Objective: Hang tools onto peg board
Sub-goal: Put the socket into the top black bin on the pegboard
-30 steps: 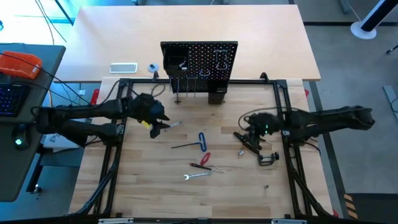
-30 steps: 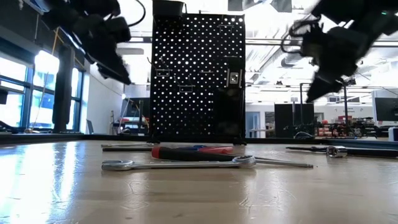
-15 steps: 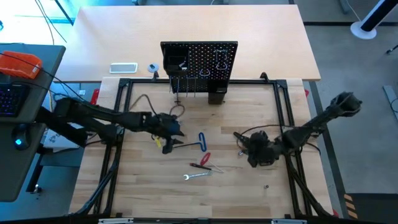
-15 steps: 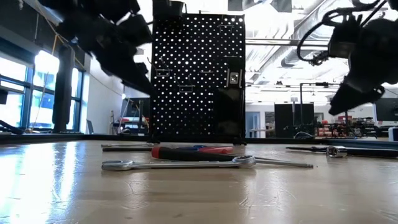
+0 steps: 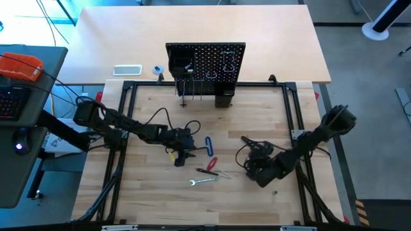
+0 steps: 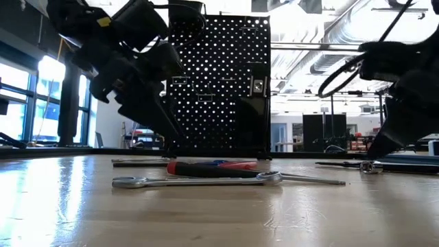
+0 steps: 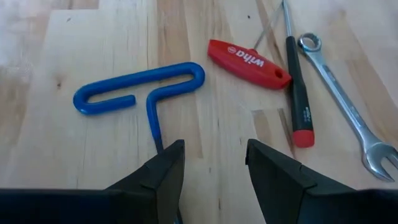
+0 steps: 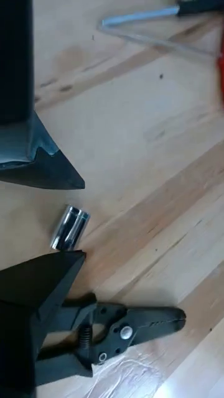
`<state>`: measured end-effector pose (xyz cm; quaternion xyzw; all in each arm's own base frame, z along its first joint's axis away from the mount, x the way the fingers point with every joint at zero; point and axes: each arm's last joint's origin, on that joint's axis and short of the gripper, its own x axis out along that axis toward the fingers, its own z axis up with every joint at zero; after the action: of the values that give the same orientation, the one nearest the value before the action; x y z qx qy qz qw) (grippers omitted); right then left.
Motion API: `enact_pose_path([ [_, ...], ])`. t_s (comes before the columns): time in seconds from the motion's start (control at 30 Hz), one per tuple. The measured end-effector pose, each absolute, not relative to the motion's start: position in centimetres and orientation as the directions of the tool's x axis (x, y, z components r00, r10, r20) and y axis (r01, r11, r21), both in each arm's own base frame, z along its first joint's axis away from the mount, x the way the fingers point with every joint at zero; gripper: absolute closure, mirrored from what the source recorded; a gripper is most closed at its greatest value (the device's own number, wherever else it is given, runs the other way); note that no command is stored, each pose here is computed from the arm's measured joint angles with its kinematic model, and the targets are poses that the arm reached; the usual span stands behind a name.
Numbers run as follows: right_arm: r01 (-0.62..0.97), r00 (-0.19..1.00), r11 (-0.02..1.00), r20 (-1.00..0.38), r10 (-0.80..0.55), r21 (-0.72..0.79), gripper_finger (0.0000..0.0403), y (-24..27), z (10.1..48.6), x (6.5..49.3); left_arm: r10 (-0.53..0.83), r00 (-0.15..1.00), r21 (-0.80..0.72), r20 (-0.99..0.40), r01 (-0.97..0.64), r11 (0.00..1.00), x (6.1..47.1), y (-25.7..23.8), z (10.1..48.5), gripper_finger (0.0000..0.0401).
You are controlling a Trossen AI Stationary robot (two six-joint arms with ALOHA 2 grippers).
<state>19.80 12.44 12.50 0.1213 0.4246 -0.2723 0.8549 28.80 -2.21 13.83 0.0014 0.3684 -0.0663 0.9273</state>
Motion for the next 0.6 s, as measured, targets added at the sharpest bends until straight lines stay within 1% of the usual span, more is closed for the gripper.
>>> enact_pose_path([
  [0.1, 0.599, 0.451, 0.799, -0.8, -0.395, -0.057, 0.0237, 12.5, 11.8, 20.0, -0.122, 0.732, -0.045, -0.671, 0.124, 0.991, 29.0, -2.2, 13.9, 0.0236],
  [0.23, 0.635, 0.42, 0.771, -0.813, -0.402, -0.053, 0.0237, 12.7, 10.9, 20.0, -0.123, 0.742, -0.044, -0.659, 0.125, 0.991, 29.1, -2.2, 14.0, 0.0236],
  [0.43, 0.641, 0.463, 0.767, -0.78, -0.422, -0.035, 0.0237, 13.0, 10.7, 20.3, -0.123, 0.747, -0.039, -0.653, 0.129, 0.991, 29.1, -2.2, 14.0, 0.0236],
  [0.6, 0.65, 0.457, 0.759, -0.777, -0.432, -0.04, 0.0246, 12.7, 10.7, 20.4, -0.123, 0.751, -0.038, -0.649, 0.129, 0.991, 29.1, -2.2, 14.1, 0.0236],
])
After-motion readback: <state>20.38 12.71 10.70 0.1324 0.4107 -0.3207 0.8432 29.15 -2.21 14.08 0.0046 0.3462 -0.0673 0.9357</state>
